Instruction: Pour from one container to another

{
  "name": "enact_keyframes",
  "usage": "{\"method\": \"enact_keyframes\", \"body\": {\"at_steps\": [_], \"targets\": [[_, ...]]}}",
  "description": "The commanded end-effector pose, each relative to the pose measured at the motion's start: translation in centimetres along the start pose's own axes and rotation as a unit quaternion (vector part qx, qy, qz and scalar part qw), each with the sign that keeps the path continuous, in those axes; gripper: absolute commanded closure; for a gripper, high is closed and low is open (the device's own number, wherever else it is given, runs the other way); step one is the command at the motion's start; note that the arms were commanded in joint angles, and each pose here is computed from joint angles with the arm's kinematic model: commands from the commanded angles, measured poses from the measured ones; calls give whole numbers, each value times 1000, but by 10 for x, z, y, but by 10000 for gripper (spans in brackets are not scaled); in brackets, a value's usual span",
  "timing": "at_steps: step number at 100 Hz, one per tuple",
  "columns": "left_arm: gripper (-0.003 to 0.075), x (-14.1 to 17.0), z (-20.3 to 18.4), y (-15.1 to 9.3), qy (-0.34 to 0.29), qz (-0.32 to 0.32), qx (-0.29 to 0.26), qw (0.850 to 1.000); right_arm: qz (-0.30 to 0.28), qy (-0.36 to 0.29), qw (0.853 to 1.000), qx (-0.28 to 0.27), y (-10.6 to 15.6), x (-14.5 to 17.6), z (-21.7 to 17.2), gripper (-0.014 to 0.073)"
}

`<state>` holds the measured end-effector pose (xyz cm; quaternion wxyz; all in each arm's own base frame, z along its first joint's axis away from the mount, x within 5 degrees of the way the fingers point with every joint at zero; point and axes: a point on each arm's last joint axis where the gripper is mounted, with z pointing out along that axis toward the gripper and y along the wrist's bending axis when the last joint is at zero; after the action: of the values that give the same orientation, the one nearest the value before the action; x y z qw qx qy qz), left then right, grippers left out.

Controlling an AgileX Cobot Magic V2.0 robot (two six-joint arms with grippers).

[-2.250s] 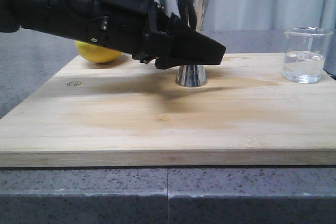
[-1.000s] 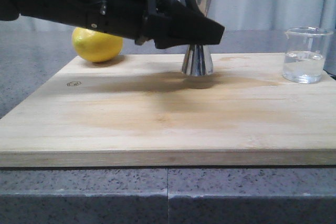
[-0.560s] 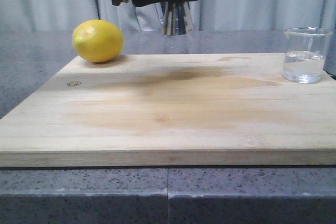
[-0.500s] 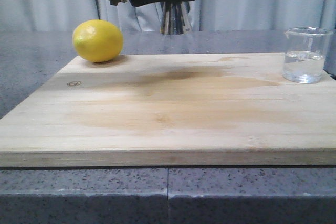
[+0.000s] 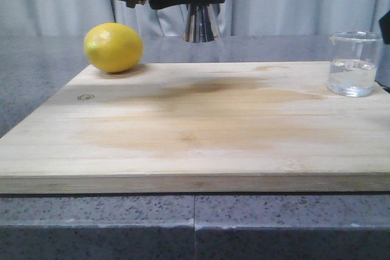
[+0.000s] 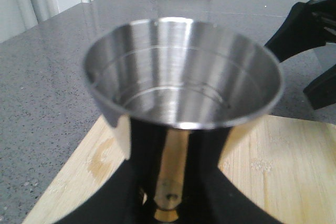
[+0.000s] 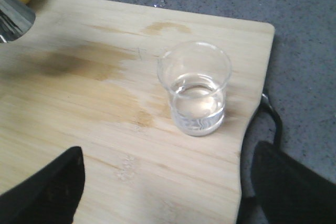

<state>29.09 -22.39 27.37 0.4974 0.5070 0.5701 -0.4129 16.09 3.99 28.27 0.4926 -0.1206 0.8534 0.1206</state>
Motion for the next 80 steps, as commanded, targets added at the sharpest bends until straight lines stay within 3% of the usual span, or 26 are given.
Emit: {"method": "enact_keyframes", "body": {"at_steps": [1, 53, 80], "targets": [[678, -34, -8, -6, -61, 11, 5, 998, -5, -47, 999, 22, -3, -15, 4, 12], [678, -34, -8, -6, -61, 11, 5, 998, -13, -119, 992, 46, 10, 12, 19, 12], [678, -34, -8, -6, -61, 11, 5, 998, 3, -143, 986, 83, 3, 22, 20, 12]]}}
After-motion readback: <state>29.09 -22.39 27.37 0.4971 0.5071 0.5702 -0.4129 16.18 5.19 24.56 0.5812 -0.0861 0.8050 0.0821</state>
